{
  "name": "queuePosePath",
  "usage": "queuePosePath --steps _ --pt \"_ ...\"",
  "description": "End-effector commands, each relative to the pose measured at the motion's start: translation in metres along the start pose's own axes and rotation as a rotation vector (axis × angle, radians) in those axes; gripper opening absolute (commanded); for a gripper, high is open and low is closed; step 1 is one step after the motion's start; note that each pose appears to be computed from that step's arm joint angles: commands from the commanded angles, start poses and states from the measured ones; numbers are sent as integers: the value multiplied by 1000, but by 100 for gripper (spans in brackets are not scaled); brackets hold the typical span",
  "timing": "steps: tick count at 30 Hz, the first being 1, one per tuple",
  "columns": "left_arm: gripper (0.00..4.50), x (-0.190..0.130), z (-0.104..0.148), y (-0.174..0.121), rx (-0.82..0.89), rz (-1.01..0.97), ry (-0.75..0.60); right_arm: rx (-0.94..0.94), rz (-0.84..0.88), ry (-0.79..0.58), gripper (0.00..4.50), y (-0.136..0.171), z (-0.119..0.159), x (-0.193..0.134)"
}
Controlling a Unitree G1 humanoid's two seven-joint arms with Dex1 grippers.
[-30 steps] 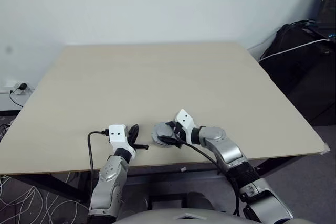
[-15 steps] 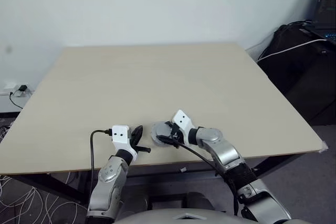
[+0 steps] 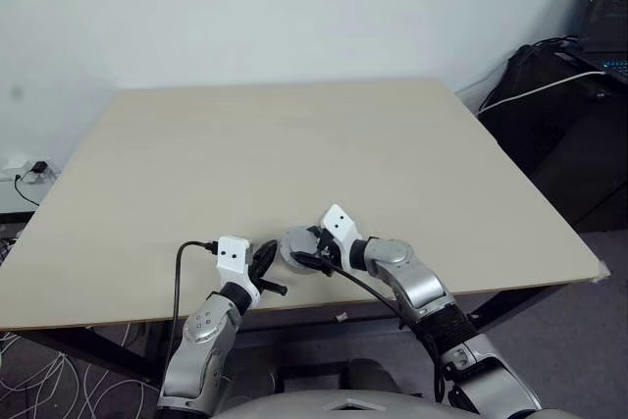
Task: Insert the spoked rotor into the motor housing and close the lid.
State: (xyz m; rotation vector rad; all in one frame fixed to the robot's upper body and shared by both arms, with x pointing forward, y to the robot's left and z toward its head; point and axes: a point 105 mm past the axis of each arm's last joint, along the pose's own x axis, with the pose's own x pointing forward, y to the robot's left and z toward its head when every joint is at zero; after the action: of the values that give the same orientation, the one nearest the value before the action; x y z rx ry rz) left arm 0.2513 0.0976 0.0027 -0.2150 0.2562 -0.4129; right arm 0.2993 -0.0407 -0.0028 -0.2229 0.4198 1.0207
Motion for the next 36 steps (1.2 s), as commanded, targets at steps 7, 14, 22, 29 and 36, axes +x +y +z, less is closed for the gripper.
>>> queuePosePath --steps 7,14,22,29,36 --pt "0 2 15 -6 9 -27 -56 -51 -74 42 327 -16 -5 -3" --pt "0 2 15 -6 9 -26 -55 -34 -20 72 327 -10 -9 -5" --pt "0 3 15 -7 8 -30 -52 98 51 116 327 -5 -13 -11" --pt "0 3 14 -7 8 -27 -53 76 50 120 327 -5 -12 -12" --pt "0 3 13 -7 4 -23 -52 5 -8 50 327 -9 -3 -8"
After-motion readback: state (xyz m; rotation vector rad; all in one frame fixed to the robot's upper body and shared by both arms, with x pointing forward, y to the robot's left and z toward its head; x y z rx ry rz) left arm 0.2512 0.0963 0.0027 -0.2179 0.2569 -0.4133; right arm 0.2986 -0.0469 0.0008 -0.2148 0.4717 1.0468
